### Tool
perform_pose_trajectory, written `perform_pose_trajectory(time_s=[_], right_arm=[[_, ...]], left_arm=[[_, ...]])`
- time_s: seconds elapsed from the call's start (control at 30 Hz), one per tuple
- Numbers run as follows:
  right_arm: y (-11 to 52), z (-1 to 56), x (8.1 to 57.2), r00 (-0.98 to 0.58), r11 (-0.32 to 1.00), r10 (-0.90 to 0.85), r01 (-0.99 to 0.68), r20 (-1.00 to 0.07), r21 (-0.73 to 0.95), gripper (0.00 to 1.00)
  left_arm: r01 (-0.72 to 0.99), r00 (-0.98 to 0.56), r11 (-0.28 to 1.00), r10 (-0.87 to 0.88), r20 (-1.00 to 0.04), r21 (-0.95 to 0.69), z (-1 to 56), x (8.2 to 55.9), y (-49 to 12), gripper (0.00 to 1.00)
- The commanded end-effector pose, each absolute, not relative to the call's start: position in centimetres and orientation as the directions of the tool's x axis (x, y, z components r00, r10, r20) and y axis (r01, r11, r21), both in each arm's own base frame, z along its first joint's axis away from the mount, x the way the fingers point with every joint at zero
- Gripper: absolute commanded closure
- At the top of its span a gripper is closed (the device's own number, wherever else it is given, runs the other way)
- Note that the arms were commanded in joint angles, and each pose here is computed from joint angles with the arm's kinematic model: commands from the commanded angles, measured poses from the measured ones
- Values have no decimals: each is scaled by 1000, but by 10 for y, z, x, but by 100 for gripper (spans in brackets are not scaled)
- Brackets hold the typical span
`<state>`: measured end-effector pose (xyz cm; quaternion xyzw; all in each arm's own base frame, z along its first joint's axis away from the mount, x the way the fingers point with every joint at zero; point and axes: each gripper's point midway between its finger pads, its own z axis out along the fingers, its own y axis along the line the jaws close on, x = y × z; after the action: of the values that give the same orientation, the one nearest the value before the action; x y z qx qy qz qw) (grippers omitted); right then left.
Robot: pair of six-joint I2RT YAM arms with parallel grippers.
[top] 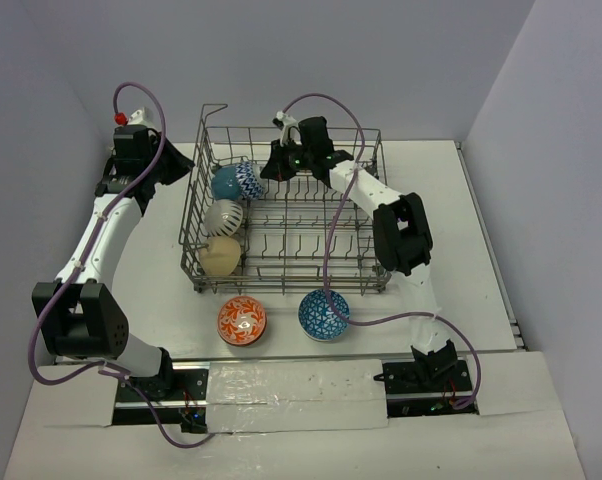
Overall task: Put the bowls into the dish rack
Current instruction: Move the dish rack to the center of the board.
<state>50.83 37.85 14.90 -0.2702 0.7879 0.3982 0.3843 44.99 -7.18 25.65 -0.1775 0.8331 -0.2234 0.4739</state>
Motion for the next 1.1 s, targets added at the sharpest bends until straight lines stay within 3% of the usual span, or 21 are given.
perform_pose_trajectory(time_s=[0.0,0.73,0.8,0.83,0.97,1.07], right_arm=[[373,170,508,-545,547,-96,-728,-833,413,100],[381,206,508,-509,505,-38,-752,-860,423,99],[380,205,504,-507,506,-45,-754,-861,418,94],[380,205,504,-506,509,-48,-754,-861,414,83],[380,206,505,-502,521,-64,-754,-863,400,65],[381,201,500,-510,523,-81,-753,-856,399,62]], left_arm=[[-2,-511,802,-514,-689,-597,277,446,-93,100],[0,-512,797,-518,-685,-603,277,446,-93,100],[3,-511,797,-518,-686,-604,278,446,-93,100],[2,-516,795,-518,-682,-606,277,446,-94,100],[6,-515,793,-519,-682,-609,278,446,-94,100],[6,-511,797,-517,-687,-604,279,446,-94,100]])
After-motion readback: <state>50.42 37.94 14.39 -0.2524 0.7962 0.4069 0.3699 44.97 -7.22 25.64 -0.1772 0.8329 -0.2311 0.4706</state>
